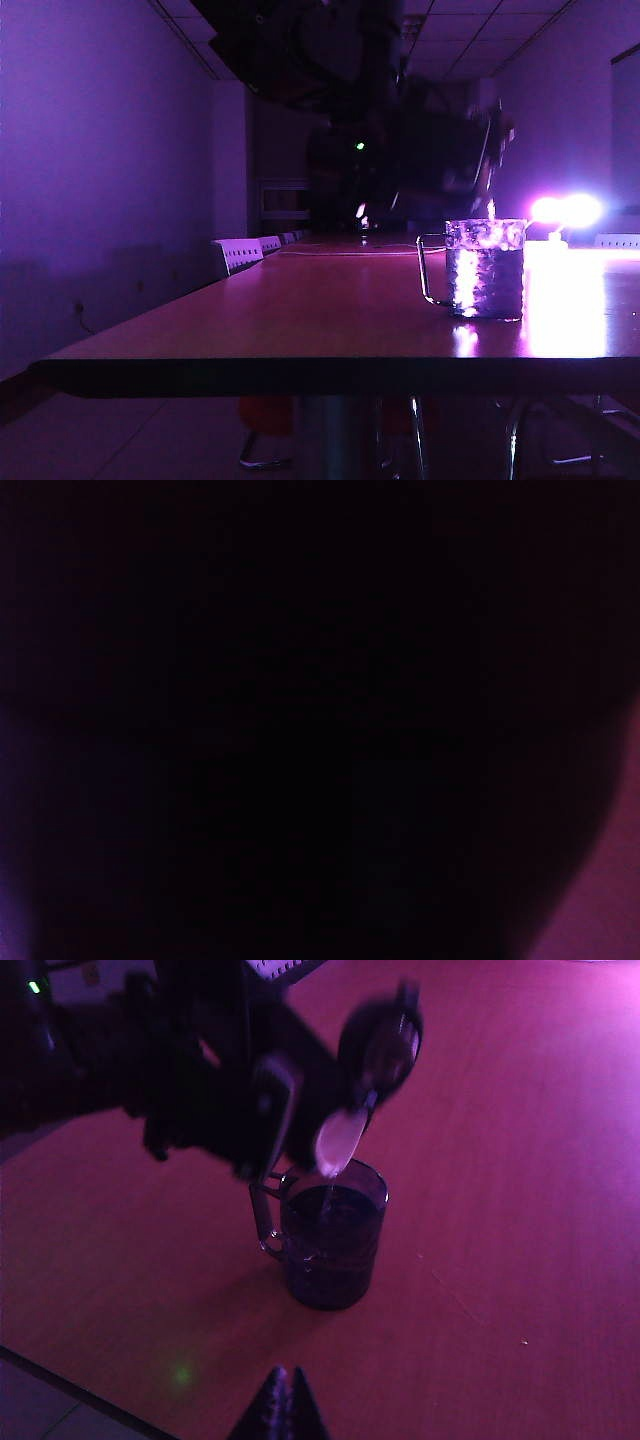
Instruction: Pick up the black thermos cup, pour some water from it into the cup, and then put the thermos cup back on the table.
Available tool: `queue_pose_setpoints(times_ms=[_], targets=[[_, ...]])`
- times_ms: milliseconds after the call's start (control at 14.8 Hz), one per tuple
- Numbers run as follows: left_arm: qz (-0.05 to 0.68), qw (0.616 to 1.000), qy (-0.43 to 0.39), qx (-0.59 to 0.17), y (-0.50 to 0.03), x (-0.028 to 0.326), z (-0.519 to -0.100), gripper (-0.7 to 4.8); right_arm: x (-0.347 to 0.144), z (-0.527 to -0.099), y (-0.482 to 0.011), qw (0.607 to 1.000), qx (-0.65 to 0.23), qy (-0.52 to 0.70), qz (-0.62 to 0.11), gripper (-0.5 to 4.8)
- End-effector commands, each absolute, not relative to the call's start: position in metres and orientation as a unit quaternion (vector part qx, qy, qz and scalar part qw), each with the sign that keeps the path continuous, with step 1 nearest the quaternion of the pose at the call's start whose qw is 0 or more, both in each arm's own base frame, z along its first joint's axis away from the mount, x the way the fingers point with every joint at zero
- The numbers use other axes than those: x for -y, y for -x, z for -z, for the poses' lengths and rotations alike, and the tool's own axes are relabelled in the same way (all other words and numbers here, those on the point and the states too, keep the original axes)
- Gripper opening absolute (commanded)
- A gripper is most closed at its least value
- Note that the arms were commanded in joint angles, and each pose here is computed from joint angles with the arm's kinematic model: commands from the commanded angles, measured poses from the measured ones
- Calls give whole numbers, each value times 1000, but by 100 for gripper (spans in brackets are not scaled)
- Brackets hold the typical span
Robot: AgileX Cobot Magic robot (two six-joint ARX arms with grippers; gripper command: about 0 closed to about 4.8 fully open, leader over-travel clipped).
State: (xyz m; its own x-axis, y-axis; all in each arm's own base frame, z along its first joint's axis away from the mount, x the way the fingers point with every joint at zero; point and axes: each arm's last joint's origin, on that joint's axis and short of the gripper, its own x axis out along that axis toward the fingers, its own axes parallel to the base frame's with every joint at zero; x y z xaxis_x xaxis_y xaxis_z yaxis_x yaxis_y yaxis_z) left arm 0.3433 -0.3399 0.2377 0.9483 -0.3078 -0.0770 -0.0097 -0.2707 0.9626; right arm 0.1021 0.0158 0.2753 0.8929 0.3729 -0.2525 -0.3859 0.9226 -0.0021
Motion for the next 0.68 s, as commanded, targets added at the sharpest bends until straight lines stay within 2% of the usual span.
queue_pose_setpoints(times_ms=[68, 271, 338, 676], targets=[[113, 648, -743, 127, -342, 341, -252, 300, -16, -278, -102, 973, -117, 28, -198, -5], [119, 675, -717, 123, -342, 341, -251, 300, -16, -278, -102, 973, -117, 28, -198, -5], [123, 696, -697, 120, -342, 341, -251, 300, -16, -278, -102, 973, -115, 28, -198, -5], [137, 846, -509, 85, -345, 337, -252, 300, -16, -279, -102, 973, -113, 28, -198, -5]])
